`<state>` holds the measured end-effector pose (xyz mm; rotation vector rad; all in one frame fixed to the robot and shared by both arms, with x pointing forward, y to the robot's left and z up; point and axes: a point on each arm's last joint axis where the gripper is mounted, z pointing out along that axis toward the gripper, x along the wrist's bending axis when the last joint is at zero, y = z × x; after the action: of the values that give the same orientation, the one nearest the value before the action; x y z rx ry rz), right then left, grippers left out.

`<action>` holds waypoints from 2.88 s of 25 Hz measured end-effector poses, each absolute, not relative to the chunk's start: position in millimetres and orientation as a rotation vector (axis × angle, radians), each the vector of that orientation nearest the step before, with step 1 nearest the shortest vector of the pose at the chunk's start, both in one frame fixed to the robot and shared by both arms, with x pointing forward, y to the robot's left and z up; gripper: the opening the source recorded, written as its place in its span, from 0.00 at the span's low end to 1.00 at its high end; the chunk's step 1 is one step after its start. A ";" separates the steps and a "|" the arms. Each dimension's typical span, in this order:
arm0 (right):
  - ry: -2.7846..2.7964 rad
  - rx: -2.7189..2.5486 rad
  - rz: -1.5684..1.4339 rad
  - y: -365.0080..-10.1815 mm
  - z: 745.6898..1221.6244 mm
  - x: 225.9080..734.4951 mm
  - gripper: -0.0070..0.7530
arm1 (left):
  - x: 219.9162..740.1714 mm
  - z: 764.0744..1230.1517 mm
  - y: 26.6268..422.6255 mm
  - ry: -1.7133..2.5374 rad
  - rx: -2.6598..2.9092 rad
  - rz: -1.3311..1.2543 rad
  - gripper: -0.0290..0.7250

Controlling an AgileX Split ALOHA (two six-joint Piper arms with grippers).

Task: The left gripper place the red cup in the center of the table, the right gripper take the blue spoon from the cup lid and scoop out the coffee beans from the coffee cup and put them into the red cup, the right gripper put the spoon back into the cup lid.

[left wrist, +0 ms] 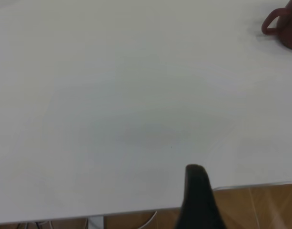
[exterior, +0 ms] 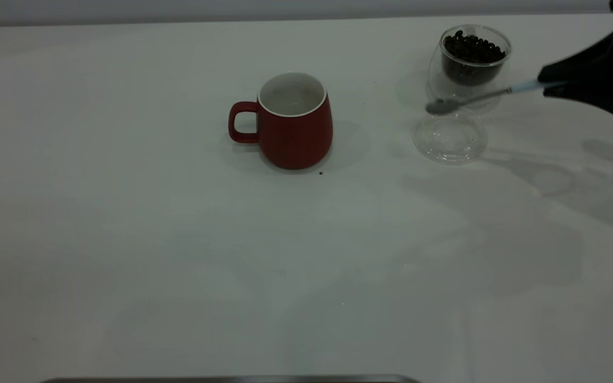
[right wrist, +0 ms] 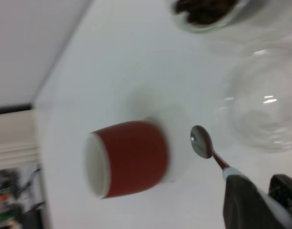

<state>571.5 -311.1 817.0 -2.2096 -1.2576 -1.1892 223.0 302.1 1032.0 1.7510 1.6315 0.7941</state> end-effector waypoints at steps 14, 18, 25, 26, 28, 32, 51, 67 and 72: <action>-1.270 -2.280 -1.136 -320.8 785.9 593.8 0.16 | 223.0 1032.0 302.1 1.631 1.751 0.794 0.82; -1.258 -2.245 -1.166 -321.2 776.9 603.3 0.16 | 223.0 1032.0 302.1 1.631 1.751 0.794 0.82; -1.246 -2.208 -1.187 -321.0 765.7 609.6 0.16 | 223.0 1032.0 302.1 1.631 1.751 0.794 0.82; -1.247 -2.205 -1.185 -320.7 764.2 609.0 0.16 | 223.0 1032.0 302.1 1.631 1.751 0.794 0.82; -1.251 -2.195 -1.186 -320.0 761.2 608.1 0.16 | 223.0 1032.0 302.1 1.631 1.752 0.795 0.82; -1.261 -2.166 -1.200 -318.7 755.1 605.8 0.16 | 223.0 1032.0 302.1 1.629 1.754 0.796 0.82; -1.380 -2.153 -1.212 -320.0 750.5 605.7 0.24 | 223.0 1032.0 302.1 1.629 1.754 0.796 0.82; -1.490 -2.188 -1.123 -329.4 777.8 607.6 0.73 | 223.0 1032.0 302.1 1.629 1.754 0.796 0.82; -1.585 -2.287 -0.925 -342.5 828.2 598.1 0.73 | 223.0 1032.0 302.1 1.629 1.754 0.796 0.82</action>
<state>598.1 -342.5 828.2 -2.2867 -1.5854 -0.9255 223.0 302.1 1032.0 1.7543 1.6288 0.7957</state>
